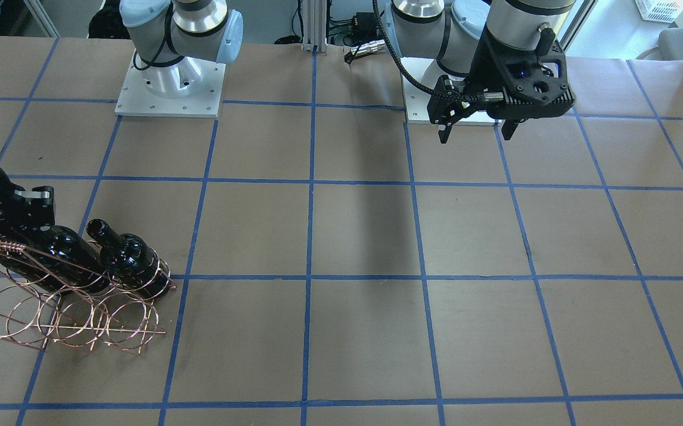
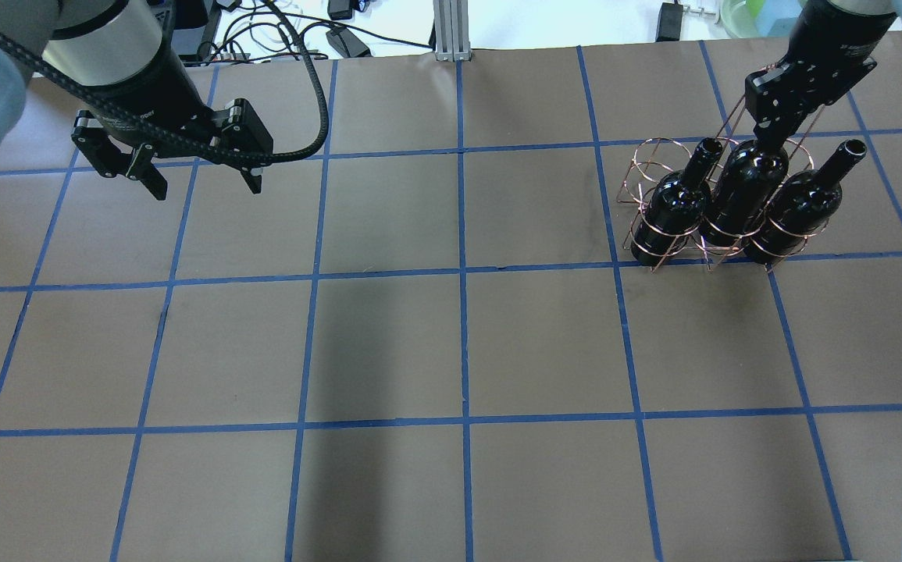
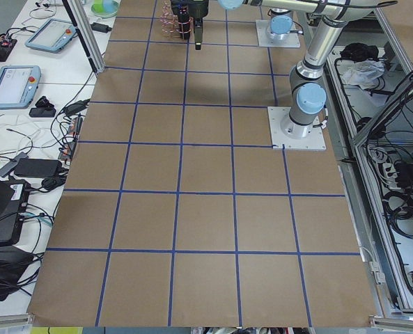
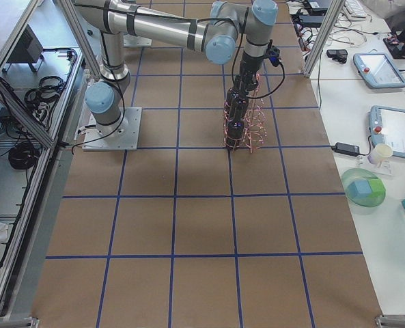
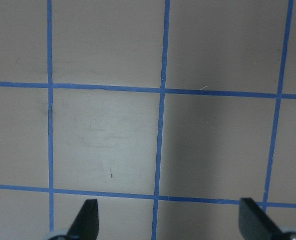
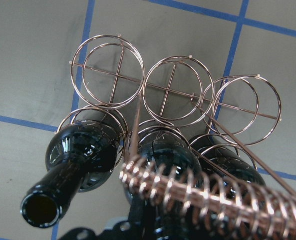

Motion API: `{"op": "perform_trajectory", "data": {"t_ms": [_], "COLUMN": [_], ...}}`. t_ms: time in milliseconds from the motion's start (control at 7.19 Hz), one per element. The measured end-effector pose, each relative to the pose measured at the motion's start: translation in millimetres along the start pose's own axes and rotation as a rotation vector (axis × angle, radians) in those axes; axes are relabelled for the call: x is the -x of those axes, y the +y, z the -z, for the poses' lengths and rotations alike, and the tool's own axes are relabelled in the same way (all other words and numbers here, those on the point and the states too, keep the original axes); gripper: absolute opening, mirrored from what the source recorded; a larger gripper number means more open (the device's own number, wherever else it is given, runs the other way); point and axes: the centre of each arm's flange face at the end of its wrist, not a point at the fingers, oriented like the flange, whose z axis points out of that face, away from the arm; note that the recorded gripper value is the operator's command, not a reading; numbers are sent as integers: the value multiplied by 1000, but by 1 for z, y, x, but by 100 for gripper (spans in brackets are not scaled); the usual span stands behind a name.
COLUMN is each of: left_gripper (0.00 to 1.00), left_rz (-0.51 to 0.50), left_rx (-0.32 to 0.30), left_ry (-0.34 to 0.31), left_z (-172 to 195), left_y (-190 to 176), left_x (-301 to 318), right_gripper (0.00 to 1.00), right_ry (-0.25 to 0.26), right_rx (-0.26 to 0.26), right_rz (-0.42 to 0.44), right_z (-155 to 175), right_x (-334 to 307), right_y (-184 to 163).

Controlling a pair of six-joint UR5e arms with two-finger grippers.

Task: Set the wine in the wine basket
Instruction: 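Tilt and lower the bottle into the rack's empty slot with the right gripper, then open the right gripper and lift it off the bottle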

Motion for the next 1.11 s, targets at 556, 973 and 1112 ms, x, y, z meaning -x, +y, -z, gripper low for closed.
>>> {"op": "perform_trajectory", "data": {"t_ms": [556, 973, 1112], "left_gripper": [100, 100, 100], "left_rz": [-3, -8, -8], "left_rx": [0, 1, 1], "left_ry": [-1, -3, -3], "left_z": [0, 0, 0], "left_y": [0, 0, 0], "left_x": [0, 0, 0], "right_gripper": [0, 0, 0], "right_ry": [-16, -24, -25], "right_rx": [35, 46, 48], "right_rz": [1, 1, 1], "right_z": [-20, -33, -37], "right_x": [3, 5, 5], "right_y": [4, 6, 7]}}
